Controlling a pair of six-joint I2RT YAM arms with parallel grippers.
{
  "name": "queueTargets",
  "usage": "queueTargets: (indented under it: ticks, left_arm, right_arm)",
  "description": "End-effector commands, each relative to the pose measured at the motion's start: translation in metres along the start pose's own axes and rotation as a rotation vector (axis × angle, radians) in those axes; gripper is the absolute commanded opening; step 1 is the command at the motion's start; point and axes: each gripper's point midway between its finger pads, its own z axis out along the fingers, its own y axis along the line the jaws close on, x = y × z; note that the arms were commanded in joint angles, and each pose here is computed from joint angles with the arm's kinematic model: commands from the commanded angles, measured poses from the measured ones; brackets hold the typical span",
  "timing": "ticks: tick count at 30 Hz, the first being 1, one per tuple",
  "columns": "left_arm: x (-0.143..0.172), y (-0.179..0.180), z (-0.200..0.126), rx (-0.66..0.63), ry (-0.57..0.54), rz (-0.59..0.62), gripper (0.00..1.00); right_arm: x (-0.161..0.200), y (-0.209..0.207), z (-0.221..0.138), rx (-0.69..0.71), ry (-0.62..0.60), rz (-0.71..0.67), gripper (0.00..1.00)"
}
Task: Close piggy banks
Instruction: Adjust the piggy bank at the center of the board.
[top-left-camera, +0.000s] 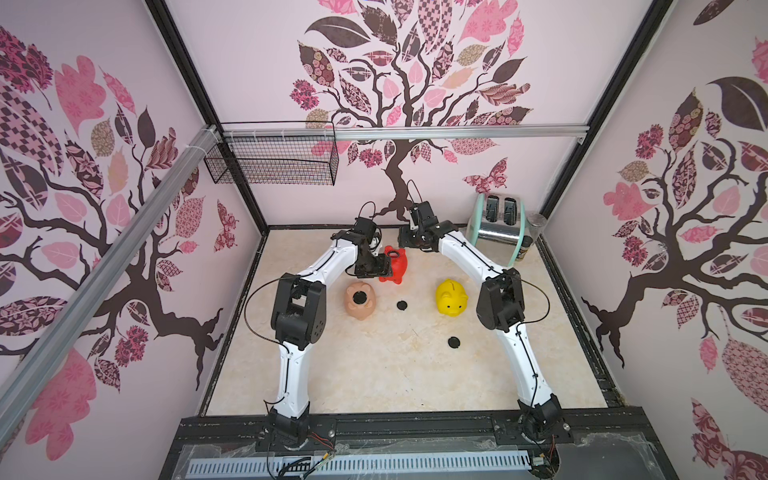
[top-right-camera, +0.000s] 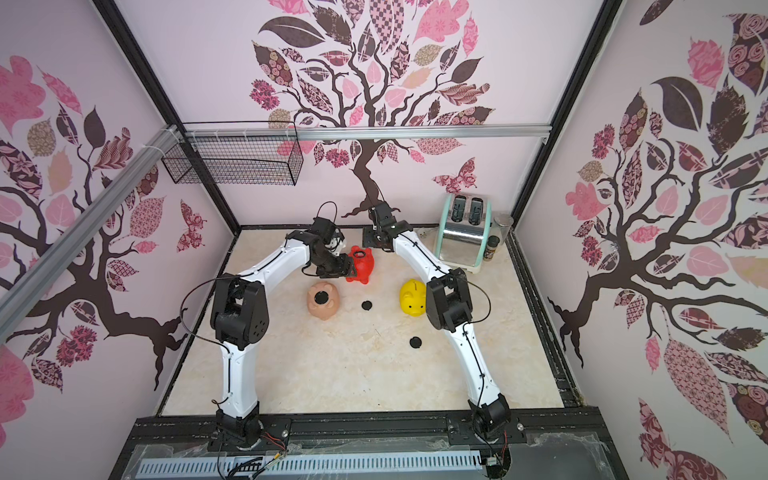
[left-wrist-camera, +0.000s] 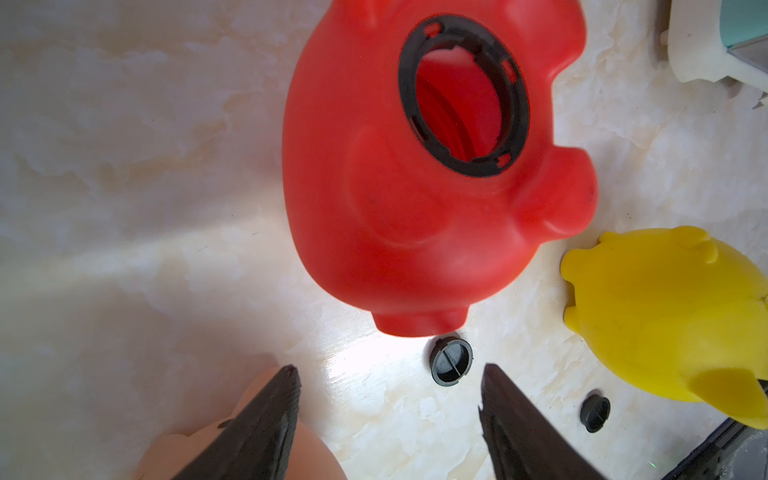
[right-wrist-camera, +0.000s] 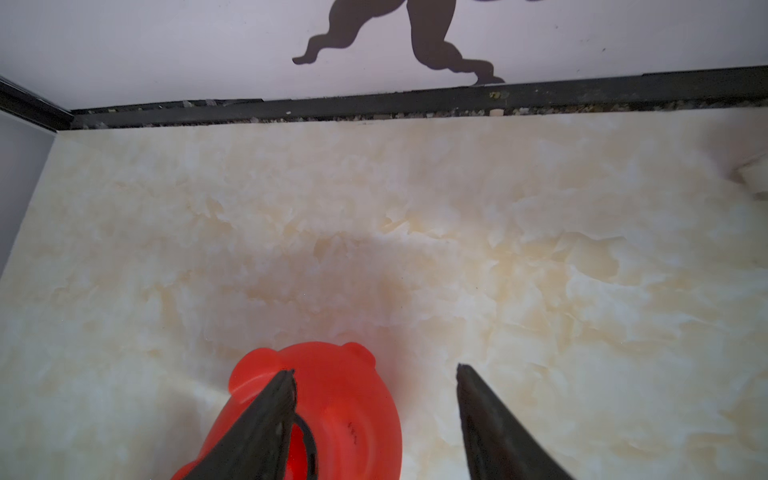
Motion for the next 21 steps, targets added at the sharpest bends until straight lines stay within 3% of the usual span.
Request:
queueTargets:
  ticks: [1, 16, 21]
  left_arm:
    - [-0.008, -0.003, 0.002, -0.001, -0.020, 0.031, 0.72]
    - [-0.012, 0.007, 0.013, -0.035, -0.006, 0.009, 0.71]
    - [-0.009, 0.015, 0.016, -0.054, 0.005, -0.013, 0.69]
  right_arm:
    - [0.006, -0.001, 0.010, 0.009, 0.016, 0.007, 0.64]
    - [0.031, -0.009, 0.008, 0.018, 0.090, -0.003, 0.64]
    - [0.024, -0.010, -0.015, 0.029, 0.072, -0.012, 0.64]
